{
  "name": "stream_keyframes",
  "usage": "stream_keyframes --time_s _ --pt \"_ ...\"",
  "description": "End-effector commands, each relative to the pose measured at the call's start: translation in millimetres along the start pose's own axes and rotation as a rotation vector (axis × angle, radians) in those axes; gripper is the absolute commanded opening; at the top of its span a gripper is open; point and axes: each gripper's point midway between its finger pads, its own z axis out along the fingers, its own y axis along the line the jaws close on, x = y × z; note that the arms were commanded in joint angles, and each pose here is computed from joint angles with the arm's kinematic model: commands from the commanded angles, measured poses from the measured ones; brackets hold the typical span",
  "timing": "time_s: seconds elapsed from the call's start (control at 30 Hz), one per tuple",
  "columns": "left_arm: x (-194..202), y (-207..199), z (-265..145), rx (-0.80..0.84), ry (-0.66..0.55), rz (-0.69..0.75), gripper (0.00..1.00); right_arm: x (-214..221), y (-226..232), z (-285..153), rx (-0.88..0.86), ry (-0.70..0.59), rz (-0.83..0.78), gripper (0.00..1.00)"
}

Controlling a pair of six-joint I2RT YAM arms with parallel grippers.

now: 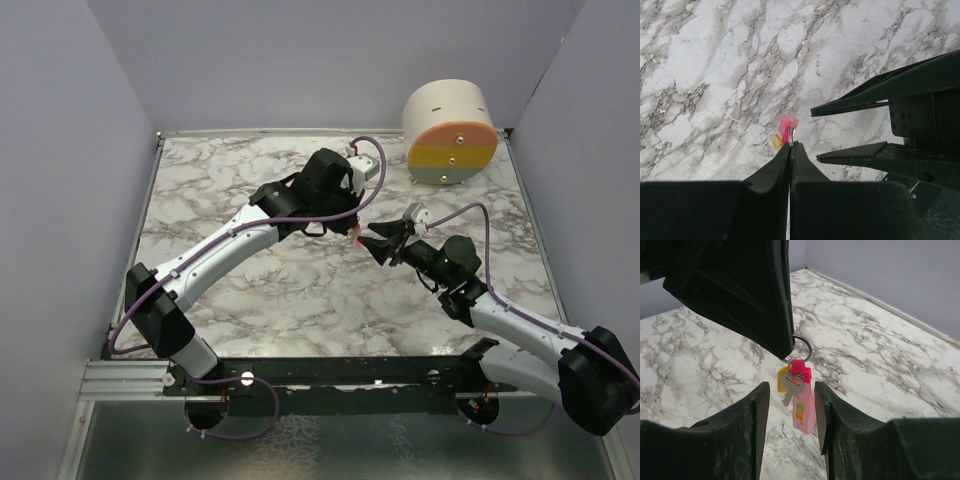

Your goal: Put the keys on the keyring

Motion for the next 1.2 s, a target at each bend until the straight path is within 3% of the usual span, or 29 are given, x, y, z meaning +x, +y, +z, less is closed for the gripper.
stream_keyframes --time_s 0.0,0.77,1.17 --pt "-30.0 -10.6 -25.1 0.044 -0.108 0.031 0.0 1.8 -14.0 2.5 0.071 0.008 -0.003 0.42" --pt "-40.7 -21.0 -28.2 0.093 -0.154 0.002 0.0 4.4 5.3 11.4 -0.053 0.007 0.013 0.37" --pt "-34.6 -29.3 -18.1 0.148 -0.145 -0.01 0.0 4.3 11.7 15.2 -0.09 -0.009 0.044 0.29"
